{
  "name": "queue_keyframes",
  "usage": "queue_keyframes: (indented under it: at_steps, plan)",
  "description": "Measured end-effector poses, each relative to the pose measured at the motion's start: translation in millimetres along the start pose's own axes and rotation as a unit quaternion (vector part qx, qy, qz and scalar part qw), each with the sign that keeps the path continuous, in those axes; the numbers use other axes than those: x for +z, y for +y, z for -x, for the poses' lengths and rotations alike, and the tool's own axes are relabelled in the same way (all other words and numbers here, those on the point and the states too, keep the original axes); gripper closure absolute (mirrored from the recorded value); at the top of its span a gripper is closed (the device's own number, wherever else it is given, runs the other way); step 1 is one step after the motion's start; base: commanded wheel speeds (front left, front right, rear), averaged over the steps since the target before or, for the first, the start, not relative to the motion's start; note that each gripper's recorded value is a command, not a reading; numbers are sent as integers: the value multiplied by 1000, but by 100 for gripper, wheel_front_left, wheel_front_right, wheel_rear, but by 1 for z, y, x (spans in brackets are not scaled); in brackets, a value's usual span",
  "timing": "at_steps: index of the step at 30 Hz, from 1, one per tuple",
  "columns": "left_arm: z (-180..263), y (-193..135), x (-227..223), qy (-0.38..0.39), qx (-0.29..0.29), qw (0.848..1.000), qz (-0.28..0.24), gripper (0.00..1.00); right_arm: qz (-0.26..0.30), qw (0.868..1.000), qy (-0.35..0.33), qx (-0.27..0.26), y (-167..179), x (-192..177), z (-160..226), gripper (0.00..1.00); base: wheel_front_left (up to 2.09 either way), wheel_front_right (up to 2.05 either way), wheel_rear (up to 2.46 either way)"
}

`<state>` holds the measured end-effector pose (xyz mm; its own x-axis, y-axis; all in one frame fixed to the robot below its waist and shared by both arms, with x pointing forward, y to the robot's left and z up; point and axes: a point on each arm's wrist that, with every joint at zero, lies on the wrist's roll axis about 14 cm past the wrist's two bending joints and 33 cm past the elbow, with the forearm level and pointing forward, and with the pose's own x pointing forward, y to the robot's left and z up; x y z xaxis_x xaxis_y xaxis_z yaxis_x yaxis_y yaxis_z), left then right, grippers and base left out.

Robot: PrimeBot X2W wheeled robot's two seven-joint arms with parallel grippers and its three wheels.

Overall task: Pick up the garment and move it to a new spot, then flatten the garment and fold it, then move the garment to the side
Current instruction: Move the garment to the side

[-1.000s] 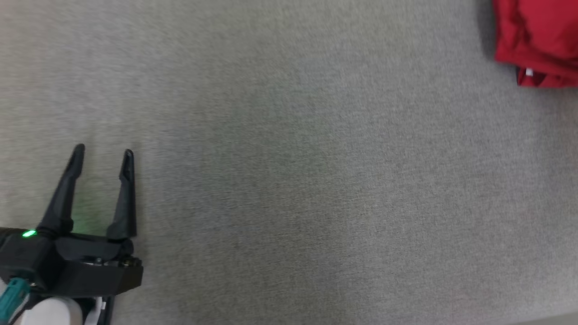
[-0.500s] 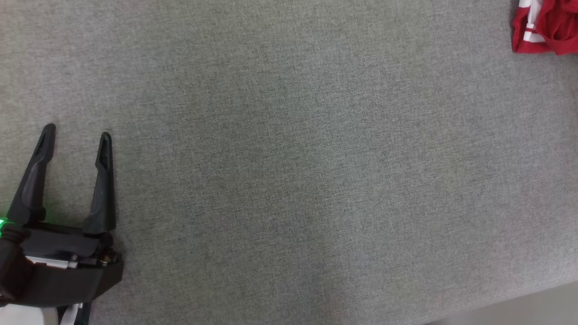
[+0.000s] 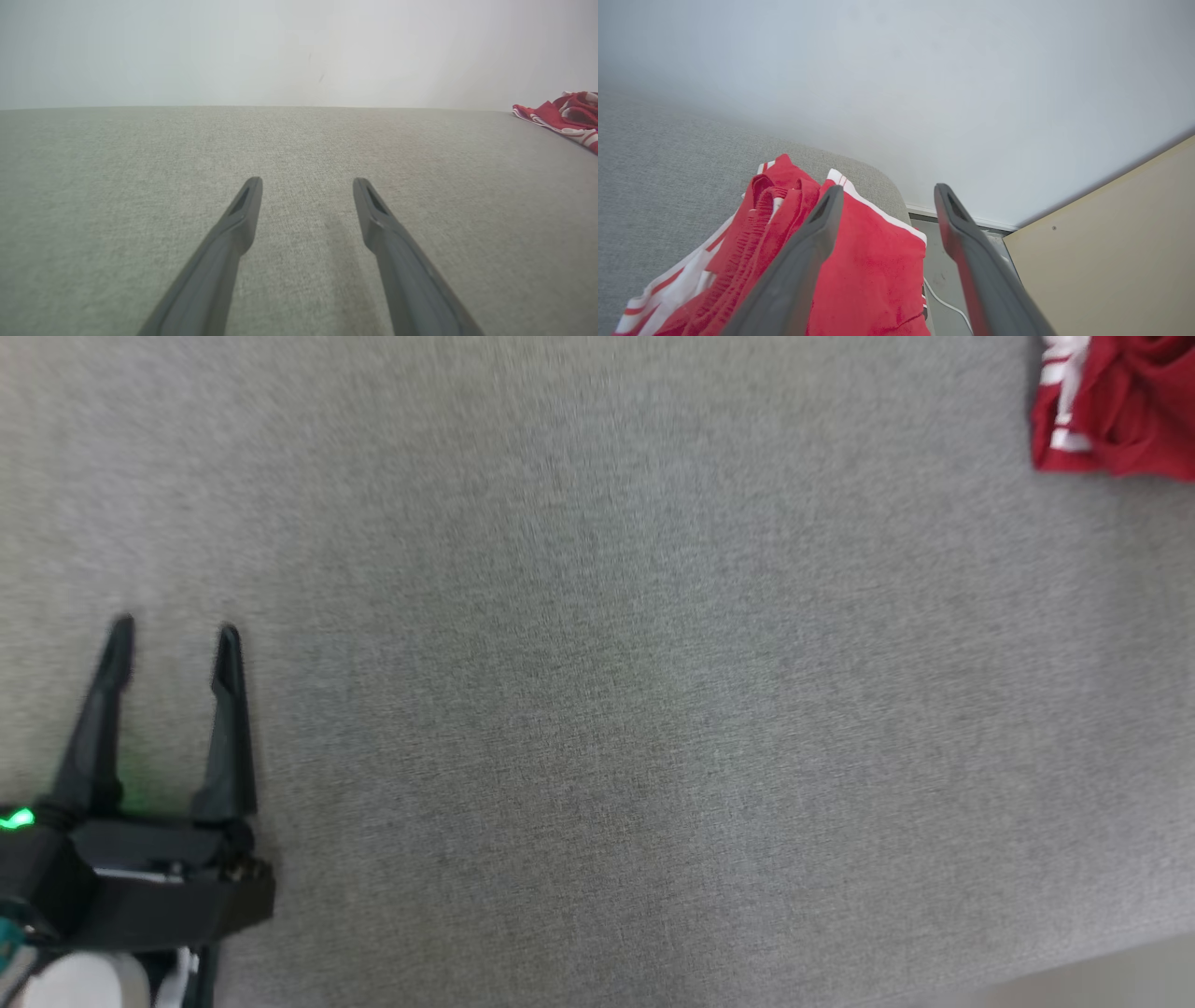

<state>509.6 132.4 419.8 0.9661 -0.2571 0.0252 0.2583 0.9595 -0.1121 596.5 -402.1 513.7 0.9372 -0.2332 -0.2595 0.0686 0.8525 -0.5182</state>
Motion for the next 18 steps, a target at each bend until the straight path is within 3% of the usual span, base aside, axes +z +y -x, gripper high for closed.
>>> queue_keyframes:
  at_steps: [7, 18]
  plan:
    - [33, 12, 17, 9, 40, 999, -2, 0, -51, 991, -117, 40, 37, 49, 33, 0, 0, 0, 0]
    - [89, 20, 60, -13, 87, 996, -8, 0, -163, 957, -217, 104, 108, 77, 122, 0, 0, 0, 0]
